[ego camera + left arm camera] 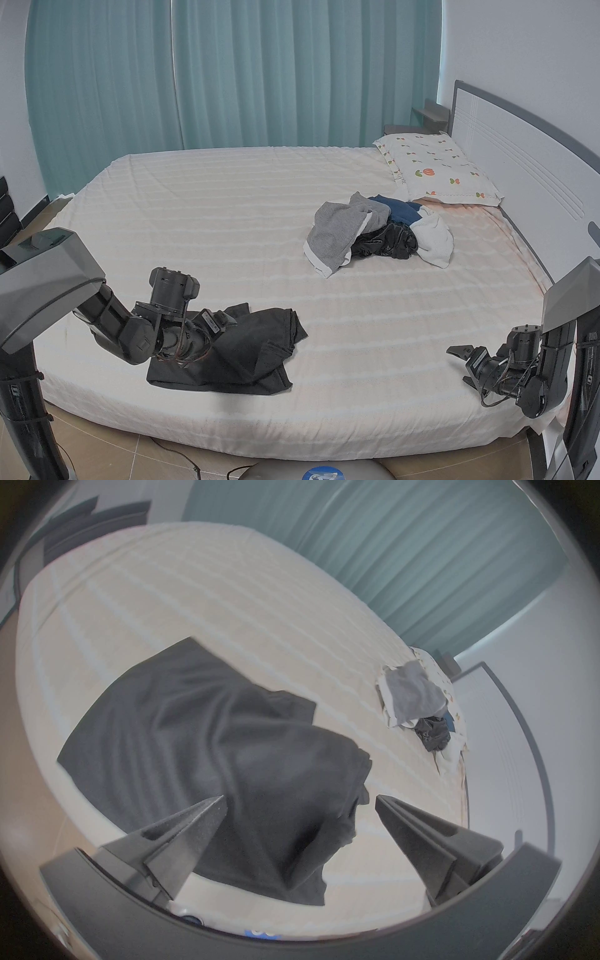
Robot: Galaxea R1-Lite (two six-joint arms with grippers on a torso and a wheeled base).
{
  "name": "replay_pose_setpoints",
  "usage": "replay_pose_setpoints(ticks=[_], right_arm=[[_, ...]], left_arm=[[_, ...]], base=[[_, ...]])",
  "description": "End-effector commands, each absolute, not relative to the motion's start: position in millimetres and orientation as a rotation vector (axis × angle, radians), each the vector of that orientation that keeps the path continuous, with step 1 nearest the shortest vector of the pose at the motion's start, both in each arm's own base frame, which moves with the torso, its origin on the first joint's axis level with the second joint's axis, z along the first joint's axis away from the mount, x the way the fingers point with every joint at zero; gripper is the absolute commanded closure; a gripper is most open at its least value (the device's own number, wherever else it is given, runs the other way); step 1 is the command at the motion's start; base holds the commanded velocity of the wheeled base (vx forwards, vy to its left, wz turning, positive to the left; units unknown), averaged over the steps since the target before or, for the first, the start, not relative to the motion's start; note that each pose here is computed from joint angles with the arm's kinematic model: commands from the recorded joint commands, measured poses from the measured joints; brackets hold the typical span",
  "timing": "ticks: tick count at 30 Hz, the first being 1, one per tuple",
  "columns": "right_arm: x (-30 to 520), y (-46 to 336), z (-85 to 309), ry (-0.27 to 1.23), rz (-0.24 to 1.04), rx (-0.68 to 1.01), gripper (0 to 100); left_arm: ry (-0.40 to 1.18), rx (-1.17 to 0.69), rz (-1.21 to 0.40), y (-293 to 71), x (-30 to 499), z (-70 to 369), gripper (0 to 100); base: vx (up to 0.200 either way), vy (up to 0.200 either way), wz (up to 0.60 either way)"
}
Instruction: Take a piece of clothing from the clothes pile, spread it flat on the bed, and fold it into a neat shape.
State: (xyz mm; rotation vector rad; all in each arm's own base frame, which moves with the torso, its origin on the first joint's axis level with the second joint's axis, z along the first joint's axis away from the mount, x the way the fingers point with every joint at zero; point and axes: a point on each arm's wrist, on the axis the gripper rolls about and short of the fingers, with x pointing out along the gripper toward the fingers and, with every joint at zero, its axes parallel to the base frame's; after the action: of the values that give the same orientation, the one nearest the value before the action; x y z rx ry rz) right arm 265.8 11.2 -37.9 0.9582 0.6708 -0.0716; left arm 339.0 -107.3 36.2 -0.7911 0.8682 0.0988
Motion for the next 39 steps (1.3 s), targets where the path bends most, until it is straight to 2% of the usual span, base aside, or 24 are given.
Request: replay_pose_setpoints(ticks=[1,9,18,27,39], right_arm=[[266,12,-39,0.670,-0.066,0.955,0],[266,12,-39,0.671,-0.066,0.951,0],[268,12,-37,0.649,-0.068,0.920,0],[268,21,-39,0.642,-0.083,0.862,0],[280,27,-36,0.579,-0.089,0.841,0]], left_arm=[[0.858,-0.838,0.131,-91,340,39,0],[0.837,-0.906,0.118,-76,345,51,0],[0.871,-1.038,0.078,-43,347,54,0],[0.928,-1.056,0.113,-30,344,34,0],[0.904,-1.060,0.110,-30,347,29,0]], base=[[0.000,0.000,0.00],[0.000,0.000,0.00],[0.000,0.200,0.00],[0.000,0.200,0.00],[0.000,0.200,0.00]])
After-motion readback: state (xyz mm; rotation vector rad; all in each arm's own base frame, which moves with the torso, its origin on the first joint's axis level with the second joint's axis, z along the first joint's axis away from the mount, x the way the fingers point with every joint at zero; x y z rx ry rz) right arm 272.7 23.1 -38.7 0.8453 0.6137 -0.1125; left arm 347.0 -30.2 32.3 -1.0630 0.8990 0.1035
